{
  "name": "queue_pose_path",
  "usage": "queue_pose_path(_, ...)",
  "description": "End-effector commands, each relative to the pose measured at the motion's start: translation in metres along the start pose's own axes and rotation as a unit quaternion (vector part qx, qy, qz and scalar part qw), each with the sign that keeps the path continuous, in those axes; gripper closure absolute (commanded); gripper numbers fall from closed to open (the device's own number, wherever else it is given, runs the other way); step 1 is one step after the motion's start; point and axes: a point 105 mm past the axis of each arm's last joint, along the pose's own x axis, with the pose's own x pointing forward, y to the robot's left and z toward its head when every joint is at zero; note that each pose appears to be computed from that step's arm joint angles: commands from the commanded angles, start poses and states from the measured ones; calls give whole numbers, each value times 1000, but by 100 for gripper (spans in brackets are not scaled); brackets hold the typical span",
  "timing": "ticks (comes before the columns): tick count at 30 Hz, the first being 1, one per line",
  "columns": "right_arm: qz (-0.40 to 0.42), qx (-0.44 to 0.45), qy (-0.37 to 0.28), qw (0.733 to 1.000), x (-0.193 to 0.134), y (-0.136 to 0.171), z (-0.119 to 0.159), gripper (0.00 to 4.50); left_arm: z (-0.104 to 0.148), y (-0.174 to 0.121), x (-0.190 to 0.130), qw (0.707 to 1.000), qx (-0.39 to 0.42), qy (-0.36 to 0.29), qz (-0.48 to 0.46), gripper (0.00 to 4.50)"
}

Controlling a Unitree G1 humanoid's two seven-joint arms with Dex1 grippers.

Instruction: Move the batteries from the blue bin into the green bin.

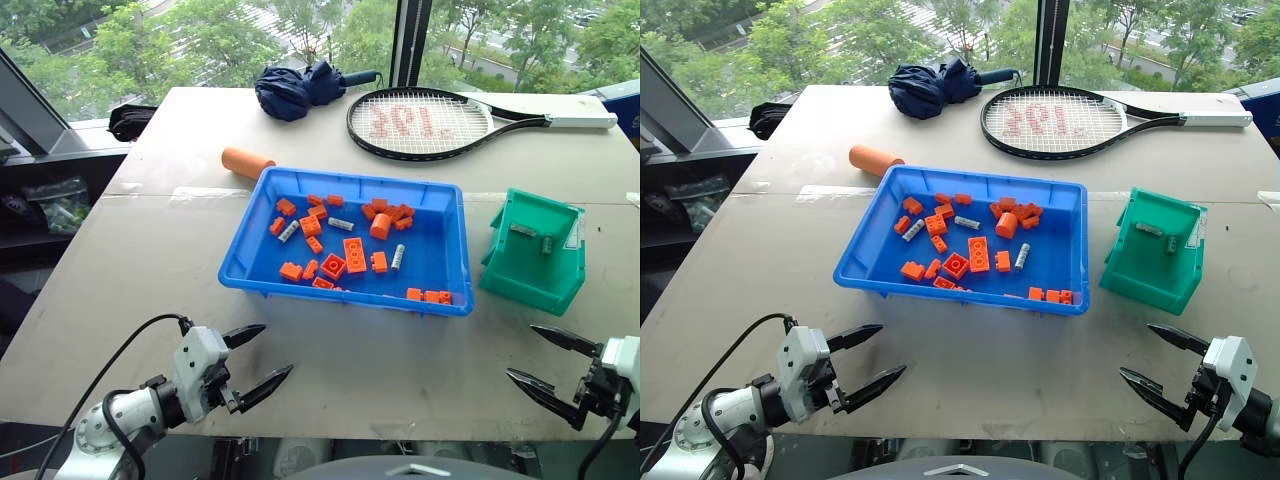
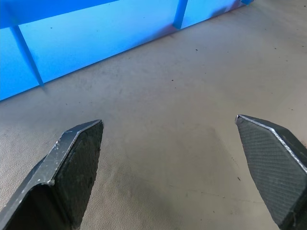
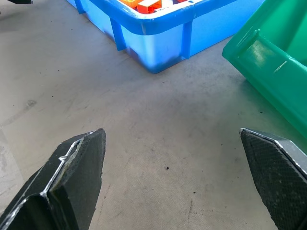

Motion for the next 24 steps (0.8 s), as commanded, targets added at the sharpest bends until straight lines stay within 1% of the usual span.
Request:
queue_pose_path(1,3,-20,-2,1000,-3,-3,7,3,12,-3,2,999,25,-21,-2,0)
queue_pose_path(5,5,-24,-4,1000,-1,-4,12,3,13,-3,4,999,24,-31,-9,0)
queue_pose_path(24,16,-27,-6,999,-2,-4,20,3,16,-5,3,999,23,-35,-28,0)
